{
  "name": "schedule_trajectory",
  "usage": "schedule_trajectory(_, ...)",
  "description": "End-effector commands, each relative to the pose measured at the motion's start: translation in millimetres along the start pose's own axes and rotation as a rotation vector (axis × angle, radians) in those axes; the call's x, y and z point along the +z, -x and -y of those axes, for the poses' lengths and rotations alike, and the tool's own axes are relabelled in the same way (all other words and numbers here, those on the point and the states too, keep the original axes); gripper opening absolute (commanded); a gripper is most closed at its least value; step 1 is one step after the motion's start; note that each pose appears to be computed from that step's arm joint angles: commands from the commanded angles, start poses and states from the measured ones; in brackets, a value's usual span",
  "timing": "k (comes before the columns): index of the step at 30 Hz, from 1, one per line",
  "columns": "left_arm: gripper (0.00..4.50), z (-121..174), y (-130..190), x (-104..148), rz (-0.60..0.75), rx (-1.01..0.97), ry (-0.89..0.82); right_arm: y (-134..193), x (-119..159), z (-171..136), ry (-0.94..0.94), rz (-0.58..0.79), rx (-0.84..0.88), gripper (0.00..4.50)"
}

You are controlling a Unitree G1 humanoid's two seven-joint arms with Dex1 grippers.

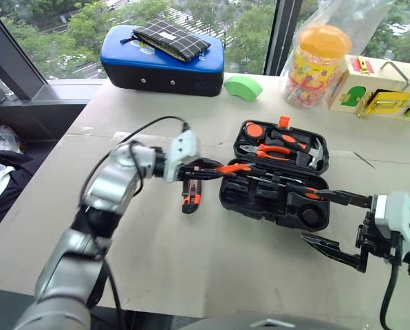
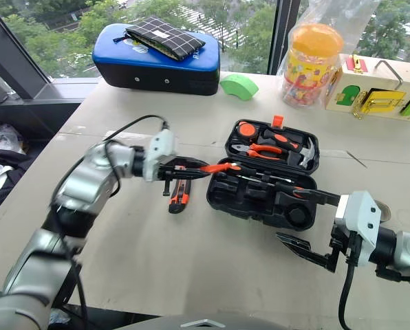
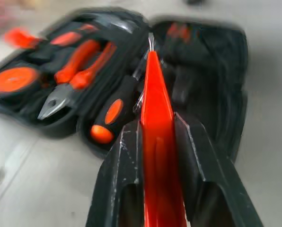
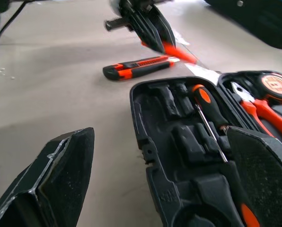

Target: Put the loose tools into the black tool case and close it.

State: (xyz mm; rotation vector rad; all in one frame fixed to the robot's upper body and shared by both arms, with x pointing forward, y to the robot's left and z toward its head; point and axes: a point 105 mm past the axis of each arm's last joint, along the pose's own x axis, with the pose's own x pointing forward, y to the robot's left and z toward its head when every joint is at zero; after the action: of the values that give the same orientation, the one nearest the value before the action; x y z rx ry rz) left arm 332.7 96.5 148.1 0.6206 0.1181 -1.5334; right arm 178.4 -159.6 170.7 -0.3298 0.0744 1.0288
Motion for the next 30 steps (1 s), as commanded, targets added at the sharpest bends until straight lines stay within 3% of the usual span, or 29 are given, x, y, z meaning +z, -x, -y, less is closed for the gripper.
schedule_trajectory(1, 0.36, -6, -13, -8, -0.073, -0.128, -0.105, 5, 11, -3, 0.047, 0.008, -0.044, 4.50)
schedule_trajectory(8, 0.36, -15, -42, -17, -0.202, -0.228, -0.114, 7, 11, -14, 0.027, -0.008, -0.102, 4.50)
schedule_trajectory(30, 0.36, -13, -77, 3, -0.174, -0.234, -0.096, 11, 11, -17, 0.018, -0.027, -0.150, 4.50)
